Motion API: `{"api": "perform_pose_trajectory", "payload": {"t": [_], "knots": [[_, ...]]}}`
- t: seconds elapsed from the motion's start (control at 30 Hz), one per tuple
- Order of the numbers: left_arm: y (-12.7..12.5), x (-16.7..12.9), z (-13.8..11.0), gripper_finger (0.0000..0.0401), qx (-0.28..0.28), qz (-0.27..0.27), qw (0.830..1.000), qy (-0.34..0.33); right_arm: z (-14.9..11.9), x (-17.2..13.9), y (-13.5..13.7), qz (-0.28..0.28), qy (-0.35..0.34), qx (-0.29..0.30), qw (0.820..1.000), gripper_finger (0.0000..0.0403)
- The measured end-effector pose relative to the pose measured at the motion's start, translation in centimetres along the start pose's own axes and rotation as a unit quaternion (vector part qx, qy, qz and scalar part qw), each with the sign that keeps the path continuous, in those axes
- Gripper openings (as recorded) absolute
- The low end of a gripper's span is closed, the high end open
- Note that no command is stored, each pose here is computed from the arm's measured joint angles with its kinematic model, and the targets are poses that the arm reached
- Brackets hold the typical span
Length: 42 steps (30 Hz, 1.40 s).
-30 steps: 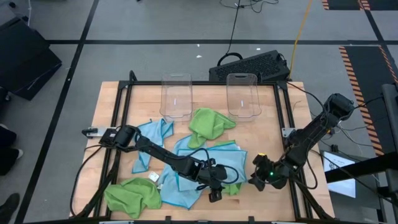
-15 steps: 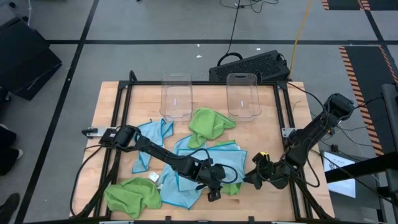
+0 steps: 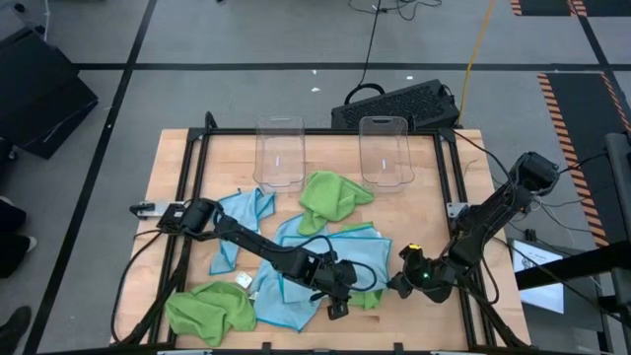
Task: Fold microfiber towels
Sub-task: Fold the right blue microfiber towel
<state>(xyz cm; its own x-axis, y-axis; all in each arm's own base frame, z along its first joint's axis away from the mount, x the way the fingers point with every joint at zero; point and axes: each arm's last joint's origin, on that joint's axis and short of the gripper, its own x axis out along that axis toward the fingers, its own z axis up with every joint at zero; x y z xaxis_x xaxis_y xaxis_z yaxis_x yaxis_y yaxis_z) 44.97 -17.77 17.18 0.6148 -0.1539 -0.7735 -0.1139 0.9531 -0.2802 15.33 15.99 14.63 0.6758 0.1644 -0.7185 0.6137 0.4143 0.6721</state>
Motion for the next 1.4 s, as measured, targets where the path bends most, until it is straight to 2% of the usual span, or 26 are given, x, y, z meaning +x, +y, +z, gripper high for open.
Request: {"api": "perform_pose_trajectory", "payload": {"t": [0.2,0.33,0.77,1.07,1.23,1.4], "knots": [[0.0,0.0,0.0,0.0225,0.001,0.000,1.000,0.000,-0.1,0.0,-0.2,-0.012,0.024,-0.021,0.999,0.0159],[0.0,0.0,0.0,0.0225,0.002,0.000,1.000,0.000,-0.1,0.0,-0.5,-0.031,0.026,-0.023,0.999,0.0138],[0.1,0.0,0.1,0.0225,0.001,0.000,1.000,-0.001,0.1,0.0,-0.9,-0.047,0.018,-0.040,0.998,0.0006],[0.1,0.0,0.1,0.0225,0.000,0.001,1.000,-0.001,1.5,-0.7,-0.4,-0.038,0.006,-0.060,0.997,0.0001],[0.2,0.0,0.0,0.0225,0.000,0.002,1.000,0.002,2.8,-1.9,-0.7,-0.060,-0.004,-0.063,0.996,0.0001],[0.5,0.0,0.2,0.0225,-0.003,0.005,1.000,0.001,4.6,-3.2,-1.0,-0.074,-0.009,-0.104,0.992,0.0001]]}}
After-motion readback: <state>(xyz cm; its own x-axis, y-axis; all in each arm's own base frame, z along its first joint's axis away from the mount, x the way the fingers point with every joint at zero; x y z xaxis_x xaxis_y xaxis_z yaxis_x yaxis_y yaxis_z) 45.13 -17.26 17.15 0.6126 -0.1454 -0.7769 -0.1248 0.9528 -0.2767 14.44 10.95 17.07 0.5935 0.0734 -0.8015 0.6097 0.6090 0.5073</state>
